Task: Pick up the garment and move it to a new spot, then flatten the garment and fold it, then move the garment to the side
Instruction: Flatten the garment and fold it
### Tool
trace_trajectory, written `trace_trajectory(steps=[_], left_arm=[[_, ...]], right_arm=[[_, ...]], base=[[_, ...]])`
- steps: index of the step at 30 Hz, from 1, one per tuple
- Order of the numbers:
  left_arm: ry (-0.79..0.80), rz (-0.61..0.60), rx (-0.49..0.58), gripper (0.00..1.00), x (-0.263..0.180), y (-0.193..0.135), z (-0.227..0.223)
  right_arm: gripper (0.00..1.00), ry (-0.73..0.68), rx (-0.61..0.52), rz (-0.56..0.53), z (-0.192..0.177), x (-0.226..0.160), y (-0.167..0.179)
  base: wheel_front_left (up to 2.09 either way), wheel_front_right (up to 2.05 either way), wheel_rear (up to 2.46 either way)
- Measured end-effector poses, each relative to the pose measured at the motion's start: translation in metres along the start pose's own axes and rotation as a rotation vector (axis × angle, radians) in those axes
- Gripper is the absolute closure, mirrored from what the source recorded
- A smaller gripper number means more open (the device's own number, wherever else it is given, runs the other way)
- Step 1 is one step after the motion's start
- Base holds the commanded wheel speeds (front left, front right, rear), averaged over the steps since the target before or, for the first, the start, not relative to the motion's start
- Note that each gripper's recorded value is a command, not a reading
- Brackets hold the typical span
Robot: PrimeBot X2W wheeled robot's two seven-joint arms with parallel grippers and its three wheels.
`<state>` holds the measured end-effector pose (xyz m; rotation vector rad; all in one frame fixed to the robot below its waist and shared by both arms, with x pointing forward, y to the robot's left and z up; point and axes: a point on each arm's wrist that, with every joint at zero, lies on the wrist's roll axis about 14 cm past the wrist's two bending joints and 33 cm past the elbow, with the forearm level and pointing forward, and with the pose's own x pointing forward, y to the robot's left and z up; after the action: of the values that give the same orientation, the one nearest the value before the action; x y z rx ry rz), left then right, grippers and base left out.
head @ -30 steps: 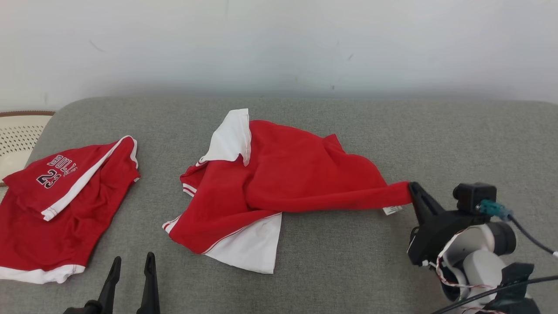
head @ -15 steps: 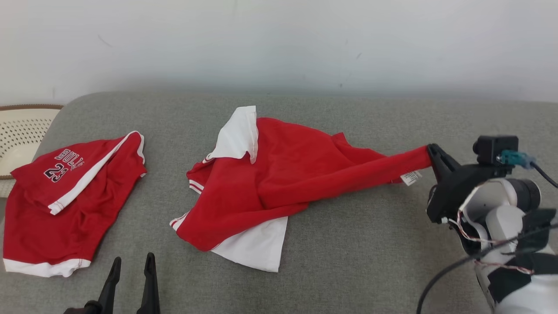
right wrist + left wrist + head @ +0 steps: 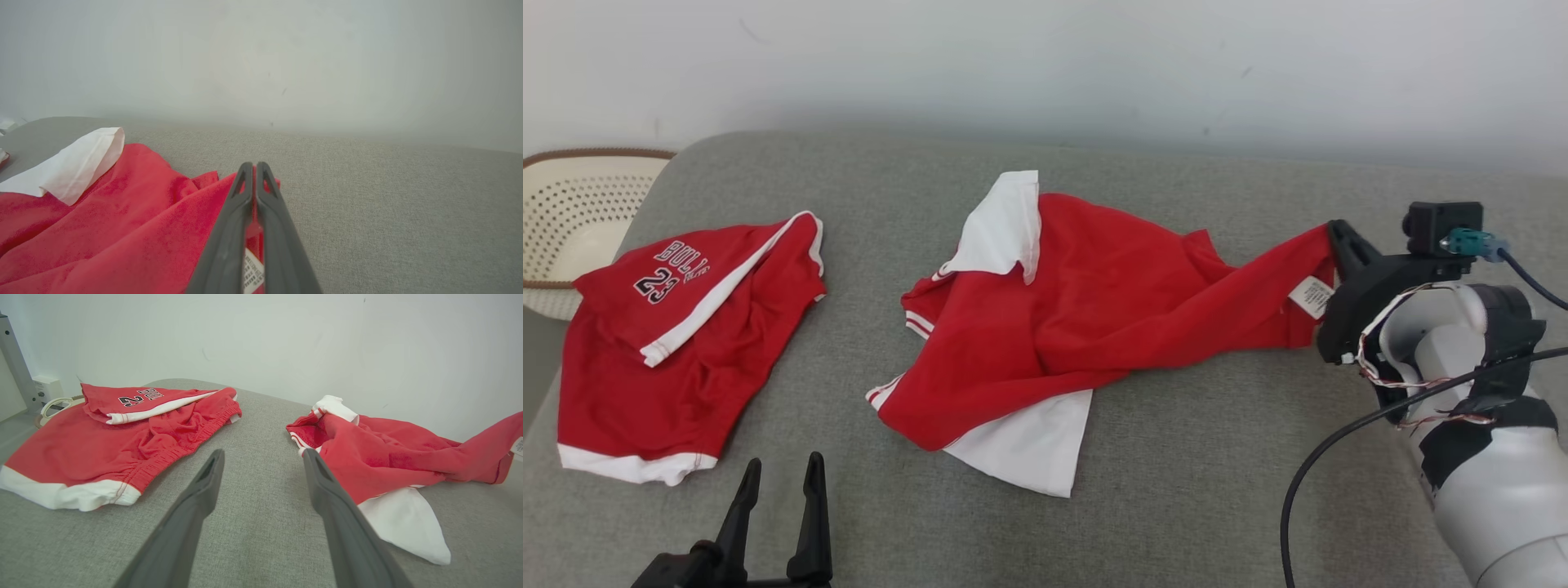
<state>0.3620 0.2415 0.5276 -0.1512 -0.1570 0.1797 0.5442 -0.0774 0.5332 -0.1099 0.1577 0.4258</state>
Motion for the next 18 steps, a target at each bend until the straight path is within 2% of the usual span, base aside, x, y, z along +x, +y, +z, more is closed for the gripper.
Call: trace_trajectory(steps=[4, 7, 8, 9, 10, 18], left_arm=[[0.006, 0.012, 0.006, 0.00, 0.000, 0.005, -0.001], [0.013, 0.018, 0.007, 0.00, -0.002, 0.007, -0.003], [0.014, 0.020, 0.004, 0.00, -0.002, 0.008, -0.004], [0.014, 0.021, 0.002, 0.00, -0.002, 0.008, -0.004], [0.015, 0.021, 0.002, 0.00, -0.002, 0.008, -0.004], [0.006, 0.002, -0.007, 0.00, 0.000, 0.000, -0.002]], right_arm=[[1.00, -0.011, -0.022, -0.042, -0.001, 0.010, -0.015], [1.00, 0.003, -0.027, -0.037, -0.009, 0.015, -0.009], [0.81, 0.008, -0.028, -0.033, -0.011, 0.016, -0.006], [0.13, 0.008, -0.028, -0.032, -0.012, 0.016, -0.005], [0.00, 0.006, -0.030, -0.036, -0.012, 0.016, -0.006], [0.00, 0.000, -0.075, -0.104, -0.011, 0.000, -0.034]], base=[[0.00, 0.00, 0.00], [0.00, 0.00, 0.00], [0.00, 0.00, 0.00], [0.00, 0.00, 0.00], [0.00, 0.00, 0.00], [0.00, 0.00, 0.00]])
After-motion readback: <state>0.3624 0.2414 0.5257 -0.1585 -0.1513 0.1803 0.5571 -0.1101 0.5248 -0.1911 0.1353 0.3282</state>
